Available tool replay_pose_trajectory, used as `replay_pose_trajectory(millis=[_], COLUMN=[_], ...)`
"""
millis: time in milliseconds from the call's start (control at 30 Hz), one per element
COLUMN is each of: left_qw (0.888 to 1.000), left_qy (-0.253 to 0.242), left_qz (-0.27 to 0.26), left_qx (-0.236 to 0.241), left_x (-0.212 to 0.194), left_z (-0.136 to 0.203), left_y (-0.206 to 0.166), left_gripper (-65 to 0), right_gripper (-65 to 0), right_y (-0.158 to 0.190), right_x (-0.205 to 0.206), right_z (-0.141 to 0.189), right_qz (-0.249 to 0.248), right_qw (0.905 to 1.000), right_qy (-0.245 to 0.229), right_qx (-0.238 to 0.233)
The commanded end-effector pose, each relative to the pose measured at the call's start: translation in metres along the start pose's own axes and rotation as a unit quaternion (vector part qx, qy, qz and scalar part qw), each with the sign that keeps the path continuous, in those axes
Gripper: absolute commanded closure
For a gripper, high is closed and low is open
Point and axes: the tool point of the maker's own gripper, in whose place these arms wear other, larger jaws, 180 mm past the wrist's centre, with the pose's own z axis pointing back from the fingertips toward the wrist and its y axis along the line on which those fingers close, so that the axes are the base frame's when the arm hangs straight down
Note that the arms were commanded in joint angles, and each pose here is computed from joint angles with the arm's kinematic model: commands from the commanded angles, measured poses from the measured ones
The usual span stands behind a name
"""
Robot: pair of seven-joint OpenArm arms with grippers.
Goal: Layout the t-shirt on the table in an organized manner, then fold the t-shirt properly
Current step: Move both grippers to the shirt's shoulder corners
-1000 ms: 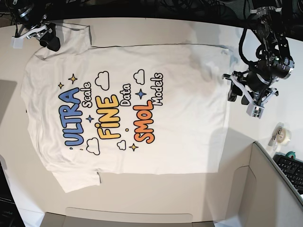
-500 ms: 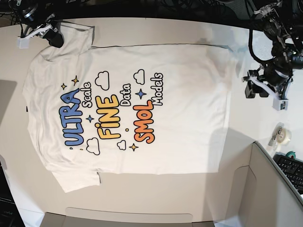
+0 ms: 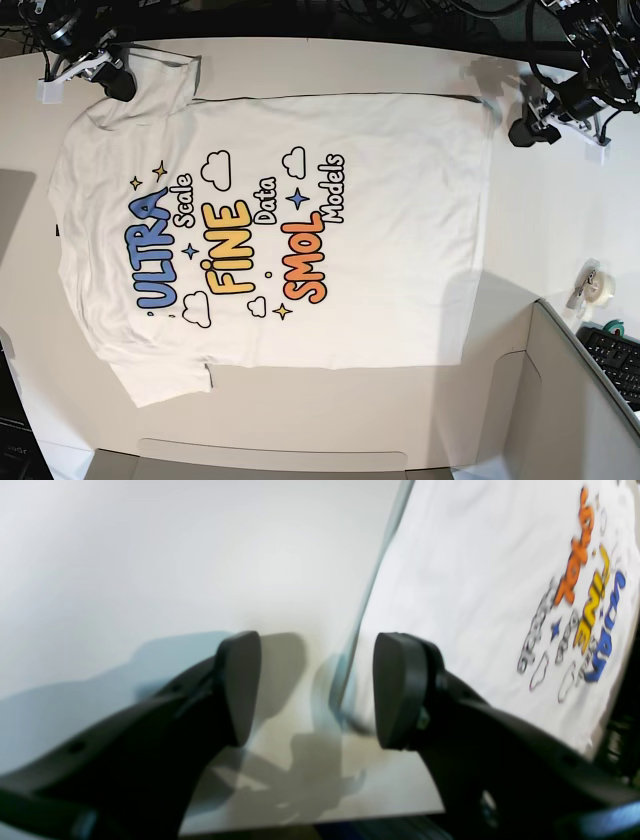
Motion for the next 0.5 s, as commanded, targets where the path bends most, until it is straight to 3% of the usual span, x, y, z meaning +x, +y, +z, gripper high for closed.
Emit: replay_pose_trajectory(millis=[0,467], left_qw=[1.000,0.998], left_qy=[-0.009,0.054], left_qz=[-0.009,-0.021], left_qx=[-0.003,-0.016], left_x=[0.008,-0.029], left_z=[0.006,-0.013], left_y=[-0.002,-0.013], left_gripper=[-35.1,-35.1], right_gripper=[0.0,0.0], right_y=[-0.041,-0.043], right_x=[-0.071,-0.072], right_z=[0.011,0.014], right_qz=[-0.008,-0.009], right_qw=[0.9814,0.9808], right_qy=[0.160,0.162], right_qx=[-0.106,-0.109])
